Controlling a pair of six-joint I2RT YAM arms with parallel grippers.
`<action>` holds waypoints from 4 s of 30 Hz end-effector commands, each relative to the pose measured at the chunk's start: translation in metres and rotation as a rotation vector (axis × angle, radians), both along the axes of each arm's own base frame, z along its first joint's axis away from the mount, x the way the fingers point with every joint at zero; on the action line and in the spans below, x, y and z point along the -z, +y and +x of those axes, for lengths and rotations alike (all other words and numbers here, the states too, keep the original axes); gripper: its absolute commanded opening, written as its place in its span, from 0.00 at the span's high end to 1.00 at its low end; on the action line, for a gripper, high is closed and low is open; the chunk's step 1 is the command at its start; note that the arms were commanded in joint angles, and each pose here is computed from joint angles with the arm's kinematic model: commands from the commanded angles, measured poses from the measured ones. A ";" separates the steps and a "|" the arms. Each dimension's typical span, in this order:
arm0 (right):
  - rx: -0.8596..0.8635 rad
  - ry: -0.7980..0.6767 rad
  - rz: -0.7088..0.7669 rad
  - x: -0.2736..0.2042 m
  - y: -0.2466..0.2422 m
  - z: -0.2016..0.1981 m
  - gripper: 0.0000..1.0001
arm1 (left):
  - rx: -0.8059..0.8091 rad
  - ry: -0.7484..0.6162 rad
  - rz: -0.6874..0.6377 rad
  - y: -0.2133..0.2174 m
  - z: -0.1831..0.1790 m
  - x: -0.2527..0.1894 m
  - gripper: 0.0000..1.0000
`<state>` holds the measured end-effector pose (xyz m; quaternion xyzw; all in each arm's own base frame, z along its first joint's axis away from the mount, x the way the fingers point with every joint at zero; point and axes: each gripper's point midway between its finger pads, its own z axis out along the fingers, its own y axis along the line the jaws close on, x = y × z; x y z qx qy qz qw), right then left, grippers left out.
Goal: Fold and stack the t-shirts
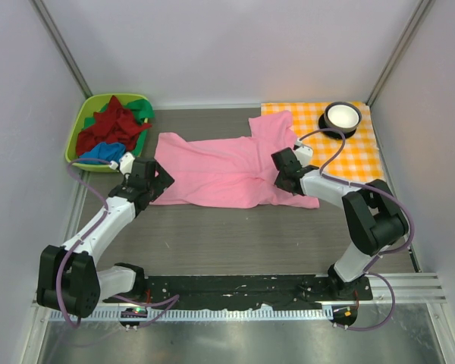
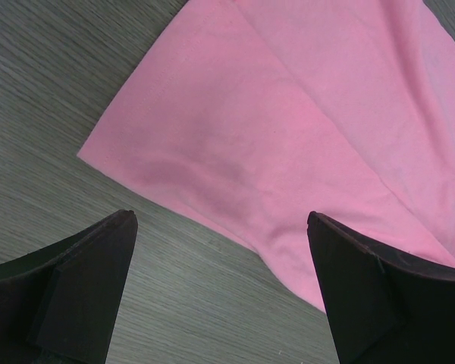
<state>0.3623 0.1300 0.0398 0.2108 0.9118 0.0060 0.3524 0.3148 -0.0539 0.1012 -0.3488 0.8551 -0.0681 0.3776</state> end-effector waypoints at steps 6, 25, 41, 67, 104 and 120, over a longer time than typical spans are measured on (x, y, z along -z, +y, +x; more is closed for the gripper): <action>0.001 -0.074 -0.005 -0.025 0.001 0.005 0.55 | -0.004 -0.035 0.011 0.002 0.004 -0.010 0.00; -0.002 -0.044 -0.014 -0.007 0.003 -0.001 0.61 | -0.004 -0.029 0.022 0.003 0.004 -0.010 0.00; -0.020 -0.029 0.009 0.006 0.016 0.002 0.75 | -0.008 -0.015 0.025 0.004 0.002 -0.004 0.00; -0.067 -0.271 -0.025 -0.117 0.058 0.068 0.99 | 0.003 -0.057 0.004 0.000 0.005 -0.025 0.00; 0.013 -0.148 -0.046 -0.081 -0.037 -0.087 0.07 | 0.020 0.231 0.108 0.008 -0.036 0.059 0.00; -0.039 -0.150 -0.025 -0.078 -0.040 -0.104 0.10 | -0.116 0.107 0.040 0.010 -0.019 0.048 0.00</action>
